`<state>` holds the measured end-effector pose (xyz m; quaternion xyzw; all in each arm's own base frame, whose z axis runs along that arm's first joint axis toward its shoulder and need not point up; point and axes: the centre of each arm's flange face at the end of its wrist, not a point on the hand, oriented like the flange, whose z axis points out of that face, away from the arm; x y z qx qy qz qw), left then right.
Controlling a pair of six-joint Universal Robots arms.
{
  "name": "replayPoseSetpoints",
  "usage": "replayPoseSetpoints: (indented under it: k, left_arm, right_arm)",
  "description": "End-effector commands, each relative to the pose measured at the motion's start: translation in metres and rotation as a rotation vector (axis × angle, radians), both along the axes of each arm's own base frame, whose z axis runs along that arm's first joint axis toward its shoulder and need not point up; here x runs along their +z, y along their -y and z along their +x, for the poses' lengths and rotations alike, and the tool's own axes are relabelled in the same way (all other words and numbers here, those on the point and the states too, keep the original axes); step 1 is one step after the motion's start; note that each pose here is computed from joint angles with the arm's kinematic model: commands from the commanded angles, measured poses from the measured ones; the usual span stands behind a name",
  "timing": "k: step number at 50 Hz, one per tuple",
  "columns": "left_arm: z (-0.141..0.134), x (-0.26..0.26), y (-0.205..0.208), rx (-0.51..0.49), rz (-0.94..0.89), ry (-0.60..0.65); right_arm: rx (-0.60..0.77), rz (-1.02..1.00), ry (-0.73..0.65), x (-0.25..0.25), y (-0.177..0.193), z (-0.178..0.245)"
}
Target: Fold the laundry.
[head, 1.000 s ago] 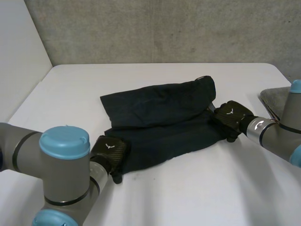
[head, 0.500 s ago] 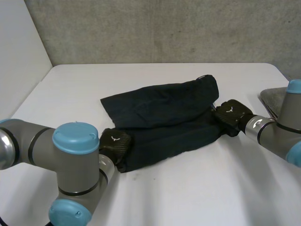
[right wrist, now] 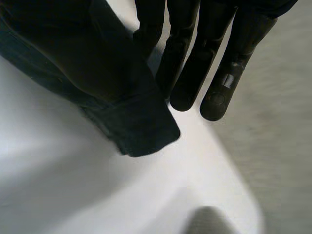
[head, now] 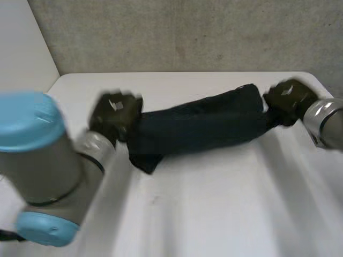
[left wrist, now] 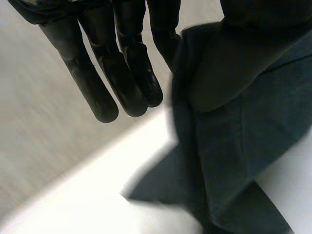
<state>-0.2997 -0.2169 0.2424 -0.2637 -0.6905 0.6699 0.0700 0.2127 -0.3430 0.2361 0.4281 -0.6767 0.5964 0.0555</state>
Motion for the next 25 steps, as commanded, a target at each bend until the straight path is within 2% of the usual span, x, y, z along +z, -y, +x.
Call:
replayPoseSetpoints:
  k: [1,6,11,14,20,25]
  left_arm:
    - [0.034,0.116,-0.009,0.077,-0.343,-0.086]
    - [0.042,0.151,-0.016,0.095,-0.438,-0.131]
    - [0.040,0.154,-0.013,0.094,-0.446,-0.133]
    - [0.034,0.140,-0.004,0.090,-0.410,-0.107]
    - [0.014,0.080,0.030,0.079,-0.265,-0.008]
    - [-0.003,0.031,0.038,0.041,-0.143,0.061]
  right_arm:
    - [-0.090,-0.235,0.127,0.114,-0.021,-0.010]
    - [-0.095,-0.240,0.182,0.158,-0.045,-0.016]
    - [-0.097,-0.199,0.167,0.156,-0.050,-0.014]
    - [-0.083,-0.166,0.163,0.145,-0.047,-0.007]
    - [-0.052,-0.061,0.138,0.109,-0.034,0.013]
    - [-0.071,0.028,0.092,0.076,-0.032,0.024]
